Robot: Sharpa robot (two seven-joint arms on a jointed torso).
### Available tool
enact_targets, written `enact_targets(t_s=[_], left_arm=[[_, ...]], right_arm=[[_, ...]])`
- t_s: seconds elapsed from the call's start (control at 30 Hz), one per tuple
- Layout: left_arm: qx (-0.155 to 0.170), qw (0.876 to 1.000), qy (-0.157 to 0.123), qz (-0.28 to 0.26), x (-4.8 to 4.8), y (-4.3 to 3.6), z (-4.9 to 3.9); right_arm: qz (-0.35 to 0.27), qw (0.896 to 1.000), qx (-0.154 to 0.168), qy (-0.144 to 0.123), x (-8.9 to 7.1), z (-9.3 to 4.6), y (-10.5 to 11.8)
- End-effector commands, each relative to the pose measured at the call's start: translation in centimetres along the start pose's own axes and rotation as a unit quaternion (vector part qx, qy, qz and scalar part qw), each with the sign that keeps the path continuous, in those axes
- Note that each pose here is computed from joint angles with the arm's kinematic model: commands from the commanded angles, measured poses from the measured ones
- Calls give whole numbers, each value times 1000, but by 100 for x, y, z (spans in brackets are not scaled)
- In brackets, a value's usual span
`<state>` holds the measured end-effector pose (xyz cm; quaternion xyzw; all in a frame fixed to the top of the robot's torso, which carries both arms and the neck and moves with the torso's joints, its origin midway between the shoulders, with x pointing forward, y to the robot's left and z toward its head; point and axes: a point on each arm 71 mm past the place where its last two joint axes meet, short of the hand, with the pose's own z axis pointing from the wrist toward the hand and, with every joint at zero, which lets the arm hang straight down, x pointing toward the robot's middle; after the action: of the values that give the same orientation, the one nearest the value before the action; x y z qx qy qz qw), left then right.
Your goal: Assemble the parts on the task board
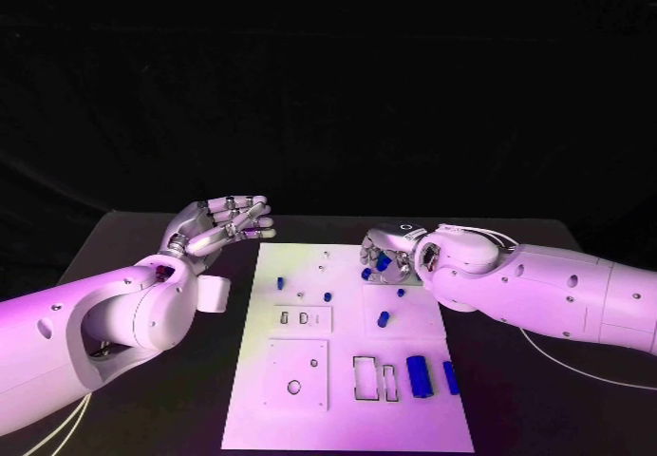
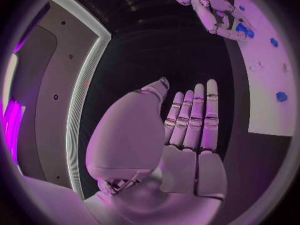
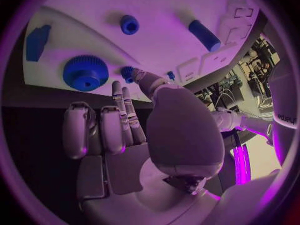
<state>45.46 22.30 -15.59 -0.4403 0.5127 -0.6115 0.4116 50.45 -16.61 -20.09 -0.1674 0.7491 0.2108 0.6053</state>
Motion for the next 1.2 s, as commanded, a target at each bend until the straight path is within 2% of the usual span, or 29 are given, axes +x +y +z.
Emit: enact_targets(t_s=[0.03,0.53,1.2], left_arm=[[2,1000,9,-7,21,-18,3],[2,1000,7,-5,4,-24,10],[-2,1000,7,-5,-10,-26,18]], right_arm=[[-10,1000,1,11,21,3,7],[-3,1000,-10,-3,7,12,58],[-14,1000,4,1,24,44,33]])
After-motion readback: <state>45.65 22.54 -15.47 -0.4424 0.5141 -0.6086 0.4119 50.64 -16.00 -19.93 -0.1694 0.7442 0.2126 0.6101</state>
